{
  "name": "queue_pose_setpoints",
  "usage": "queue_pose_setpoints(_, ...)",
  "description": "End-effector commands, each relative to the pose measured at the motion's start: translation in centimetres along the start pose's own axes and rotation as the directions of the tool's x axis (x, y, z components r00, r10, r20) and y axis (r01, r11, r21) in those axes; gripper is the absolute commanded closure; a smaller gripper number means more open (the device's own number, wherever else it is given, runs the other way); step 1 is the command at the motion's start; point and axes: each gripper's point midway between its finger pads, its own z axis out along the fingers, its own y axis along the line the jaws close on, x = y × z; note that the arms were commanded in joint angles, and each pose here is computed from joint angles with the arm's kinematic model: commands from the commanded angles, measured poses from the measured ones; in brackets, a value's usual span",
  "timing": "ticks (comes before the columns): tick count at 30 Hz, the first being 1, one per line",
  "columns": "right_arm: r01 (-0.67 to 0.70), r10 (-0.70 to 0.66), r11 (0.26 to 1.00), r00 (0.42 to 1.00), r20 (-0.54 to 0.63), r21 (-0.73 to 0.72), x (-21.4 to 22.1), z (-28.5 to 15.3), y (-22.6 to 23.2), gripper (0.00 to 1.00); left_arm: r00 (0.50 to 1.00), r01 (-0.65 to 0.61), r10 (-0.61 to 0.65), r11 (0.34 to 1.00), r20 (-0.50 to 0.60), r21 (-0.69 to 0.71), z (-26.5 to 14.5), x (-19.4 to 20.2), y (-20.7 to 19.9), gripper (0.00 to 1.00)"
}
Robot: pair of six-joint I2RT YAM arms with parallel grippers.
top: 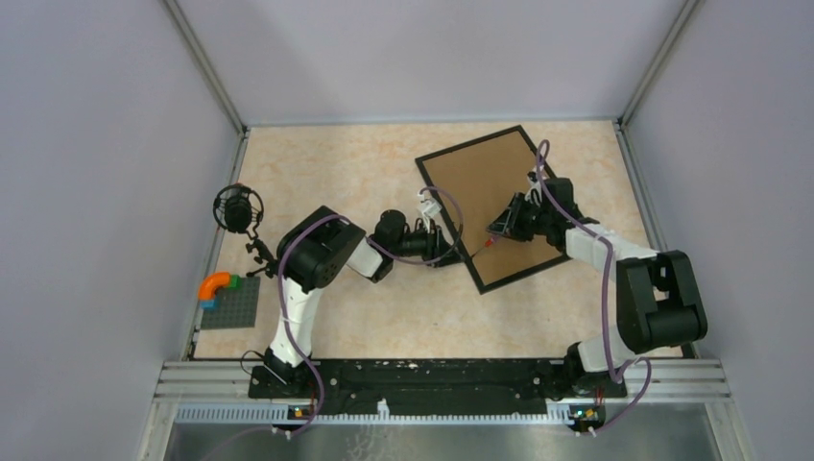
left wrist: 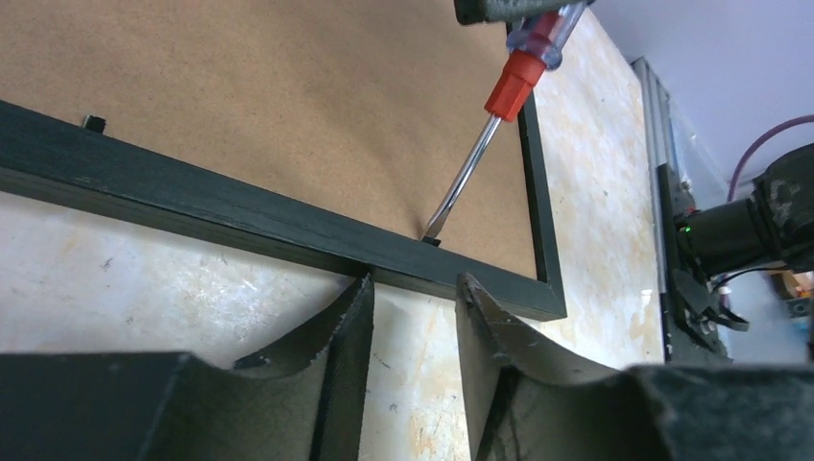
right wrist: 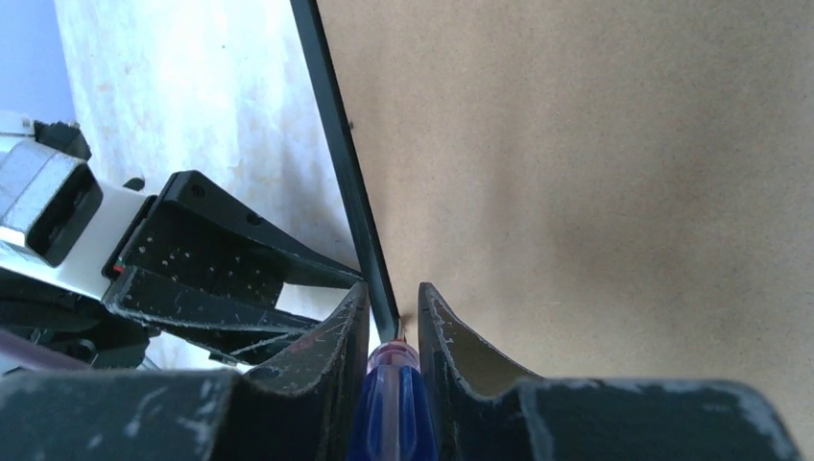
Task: Take the photo out of the frame
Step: Release the photo frame item from the photo frame, then adjust the screwdriver.
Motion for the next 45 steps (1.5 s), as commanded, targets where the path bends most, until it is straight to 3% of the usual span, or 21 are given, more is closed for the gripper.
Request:
queue_pose_setpoints(1, 0.060, -0.055, 0.997, 0.995, 0.084, -0.056, -5.3, -1.8, 2.7, 1.00, 0.994, -0.097, 0.091, 0.991, -0.058, -0.096, -1.1, 0.2, 1.7, 0.54)
queue_pose_setpoints(3, 0.078, -0.066, 0.993, 0.990, 0.125, -0.093, -7.7, -3.1, 4.0, 1.00, 0.968, -0.246, 0.239, 0.963, -0.076, -0.105, -1.9, -2.8, 0.8, 0.47)
queue_pose_setpoints(6, 0.131, -0.107, 0.977, 0.984, 0.142, -0.171, -8.4, -4.6, 6.5, 1.00, 0.881, -0.472, 0.465, 0.875, -0.083, -0.105, -2.8, -8.4, -2.2, 0.36)
queue_pose_setpoints(12, 0.148, -0.130, 0.940, 0.988, 0.079, -0.308, -6.6, -6.1, 10.0, 1.00, 0.769, -0.632, 0.618, 0.773, -0.165, -0.050, -2.2, -11.5, -5.0, 0.25)
queue_pose_setpoints(16, 0.147, -0.141, 0.918, 0.989, 0.041, -0.368, -4.9, -6.6, 11.9, 1.00, 0.744, -0.648, 0.639, 0.761, -0.194, 0.025, -1.0, -10.5, -7.0, 0.26)
queue_pose_setpoints(19, 0.111, -0.123, 0.910, 0.992, -0.004, -0.399, -3.7, -6.8, 12.6, 1.00, 0.726, -0.664, 0.661, 0.746, -0.189, 0.053, -0.3, -10.0, -7.9, 0.32)
queue_pose_setpoints(23, 0.111, -0.127, 0.907, 0.992, -0.014, -0.407, -3.0, -7.2, 12.7, 1.00, 0.745, -0.628, 0.631, 0.773, -0.214, 0.090, 0.3, -8.3, -8.2, 0.47)
queue_pose_setpoints(26, 0.125, -0.155, 0.902, 0.987, -0.041, -0.414, -2.2, -7.4, 12.5, 0.97, 0.755, -0.622, 0.630, 0.776, -0.183, 0.102, 0.2, -8.4, -8.8, 0.77)
queue_pose_setpoints(30, 0.208, -0.272, 0.901, 0.954, -0.123, -0.380, -0.5, -7.5, 10.8, 0.87, 0.750, -0.623, 0.643, 0.766, -0.156, 0.159, -0.2, -8.4, -10.1, 1.00)
queue_pose_setpoints(34, 0.228, -0.371, 0.847, 0.901, -0.227, -0.480, 1.6, -8.2, 10.4, 0.63, 0.745, -0.591, 0.636, 0.770, -0.201, 0.240, -0.4, -7.1, -10.6, 1.00)
queue_pose_setpoints(37, 0.207, -0.379, 0.826, 0.892, -0.245, -0.525, 2.3, -8.7, 10.6, 0.54, 0.743, -0.567, 0.628, 0.775, -0.232, 0.279, -0.8, -6.0, -10.7, 1.00)
queue_pose_setpoints(45, 0.164, -0.352, 0.820, 0.900, -0.257, -0.549, 2.2, -8.6, 11.1, 0.63, 0.739, -0.574, 0.638, 0.765, -0.218, 0.293, -0.7, -6.1, -11.0, 1.00)
